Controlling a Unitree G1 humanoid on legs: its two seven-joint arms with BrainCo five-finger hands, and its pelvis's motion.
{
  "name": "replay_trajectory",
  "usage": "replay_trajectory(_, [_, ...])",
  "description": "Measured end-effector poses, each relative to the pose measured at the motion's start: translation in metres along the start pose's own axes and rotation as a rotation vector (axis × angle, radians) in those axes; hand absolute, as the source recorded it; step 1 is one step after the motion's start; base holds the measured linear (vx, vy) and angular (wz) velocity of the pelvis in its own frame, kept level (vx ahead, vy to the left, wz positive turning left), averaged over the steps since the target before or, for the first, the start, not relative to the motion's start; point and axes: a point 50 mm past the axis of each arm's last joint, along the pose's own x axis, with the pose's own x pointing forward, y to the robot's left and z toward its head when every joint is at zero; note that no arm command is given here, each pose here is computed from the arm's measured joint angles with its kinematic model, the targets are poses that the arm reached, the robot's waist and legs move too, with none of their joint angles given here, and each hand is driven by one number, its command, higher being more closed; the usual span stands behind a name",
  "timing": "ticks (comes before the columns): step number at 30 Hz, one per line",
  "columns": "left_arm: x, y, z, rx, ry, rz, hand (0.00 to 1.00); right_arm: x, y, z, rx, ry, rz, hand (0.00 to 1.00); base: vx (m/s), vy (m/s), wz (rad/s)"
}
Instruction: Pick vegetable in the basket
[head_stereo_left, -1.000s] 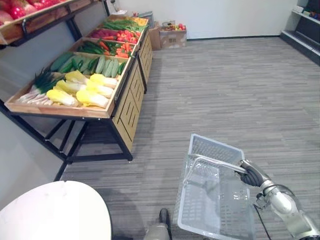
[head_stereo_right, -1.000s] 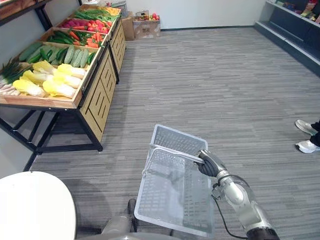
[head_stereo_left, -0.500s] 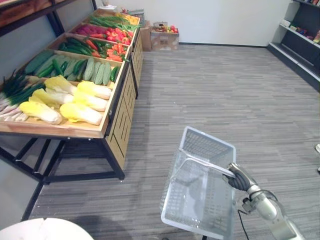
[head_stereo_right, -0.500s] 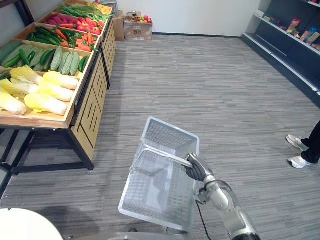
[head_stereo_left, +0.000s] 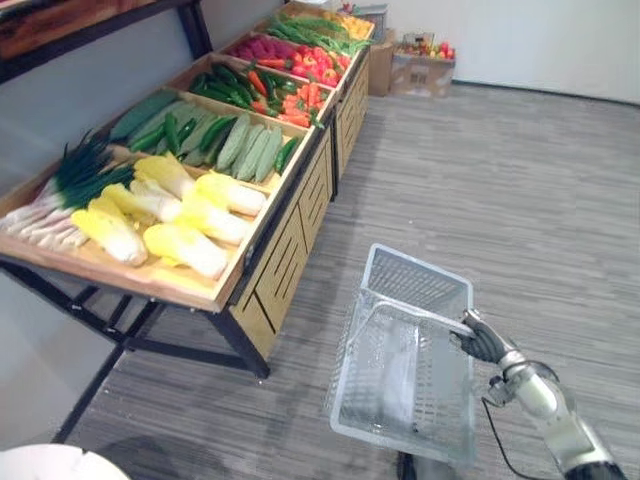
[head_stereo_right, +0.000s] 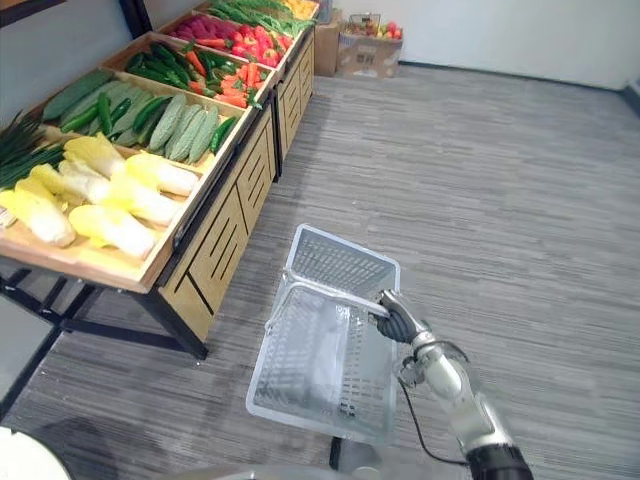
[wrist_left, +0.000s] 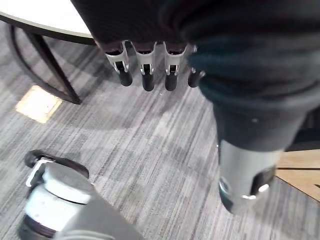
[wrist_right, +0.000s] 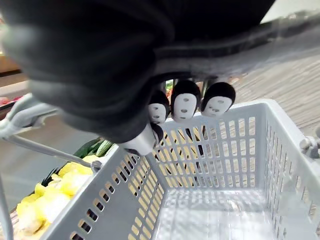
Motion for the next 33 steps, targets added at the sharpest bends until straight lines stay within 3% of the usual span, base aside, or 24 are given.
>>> replay_trajectory(8, [-0.004,-0.012,-0.008,-0.015,0.021,-0.023,0.0,-0.013,0.009,-0.01,0.019,0.073,0.028,1.0,0.37,-0.158,-0.03])
replay_trajectory(15, [-0.006,-0.028,0.003,0.04,-0.031,-0.078,0.0,-0.033,0.004,-0.028,0.026,0.163,-0.033,1.0,0.25,0.107,0.41])
replay_trajectory(29, [-0.001,-0.004,0.003,0.053,-0.002,0.028,0.0,-0.028,0.039,-0.012,0.098,0.108,0.029,1.0,0.29,0.158,0.11])
replay_trajectory(33, [0.001,-0.011,0.029,-0.02,-0.066,0.021,0.0,-0.036,0.032,-0.03,0.102,0.201,-0.044,1.0,0.3,0.012,0.84])
